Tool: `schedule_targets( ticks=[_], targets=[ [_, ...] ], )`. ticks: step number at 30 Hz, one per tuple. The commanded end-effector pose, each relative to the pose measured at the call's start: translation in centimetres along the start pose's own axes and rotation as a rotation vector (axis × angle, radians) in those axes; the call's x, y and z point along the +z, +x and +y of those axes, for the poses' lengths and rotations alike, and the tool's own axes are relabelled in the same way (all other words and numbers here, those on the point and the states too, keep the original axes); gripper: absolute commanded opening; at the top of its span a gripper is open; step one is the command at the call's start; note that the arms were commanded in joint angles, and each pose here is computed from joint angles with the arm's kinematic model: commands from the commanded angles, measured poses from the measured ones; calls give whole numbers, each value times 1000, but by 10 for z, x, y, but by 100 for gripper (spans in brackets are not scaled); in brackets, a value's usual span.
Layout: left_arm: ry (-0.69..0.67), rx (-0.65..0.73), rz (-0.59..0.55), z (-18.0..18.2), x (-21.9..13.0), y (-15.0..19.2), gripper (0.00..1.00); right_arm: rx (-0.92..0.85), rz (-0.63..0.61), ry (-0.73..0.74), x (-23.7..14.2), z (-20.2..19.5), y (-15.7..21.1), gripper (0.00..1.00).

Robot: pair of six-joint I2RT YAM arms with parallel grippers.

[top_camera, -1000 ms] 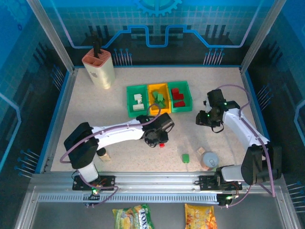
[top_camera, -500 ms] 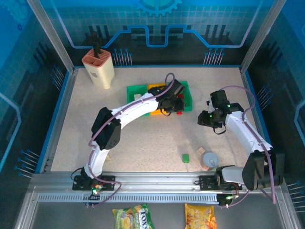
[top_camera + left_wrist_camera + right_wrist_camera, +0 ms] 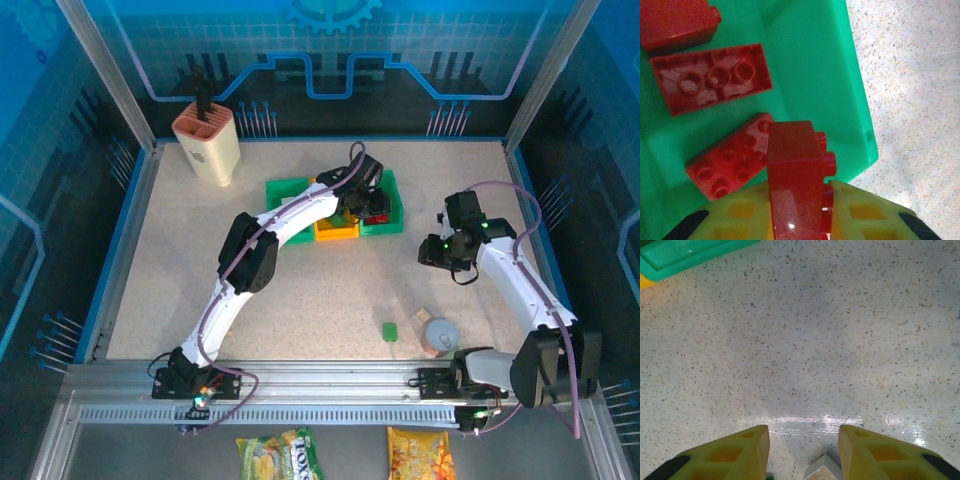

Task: Sort the legos into containers by color
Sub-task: Place the lego in the container.

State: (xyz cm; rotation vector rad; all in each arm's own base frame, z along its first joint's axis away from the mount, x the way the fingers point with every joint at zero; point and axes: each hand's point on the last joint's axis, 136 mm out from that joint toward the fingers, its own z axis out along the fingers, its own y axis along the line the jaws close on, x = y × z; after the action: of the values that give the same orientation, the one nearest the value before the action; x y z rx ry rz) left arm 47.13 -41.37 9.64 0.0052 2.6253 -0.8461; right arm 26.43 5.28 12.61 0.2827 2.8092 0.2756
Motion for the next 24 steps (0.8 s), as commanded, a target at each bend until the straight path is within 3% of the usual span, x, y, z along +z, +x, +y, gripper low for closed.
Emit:
schedule_targets(
  ticks=[1,10,16,24],
  targets=[
    [108,7,-24,-18,-1,-18,28,15,-13,5,-11,-3,-3,42],
    [156,-24,-39,-16,13,-28,29,0,-21,15,-16,-4,-5,42],
    [164,-27,-41,-17,13,-32,43,2,-27,18,-19,-5,-5,42],
    [164,-13,-56,-25,-6,-36,46,3,-25,11,-20,-4,-4,42]
  ],
)
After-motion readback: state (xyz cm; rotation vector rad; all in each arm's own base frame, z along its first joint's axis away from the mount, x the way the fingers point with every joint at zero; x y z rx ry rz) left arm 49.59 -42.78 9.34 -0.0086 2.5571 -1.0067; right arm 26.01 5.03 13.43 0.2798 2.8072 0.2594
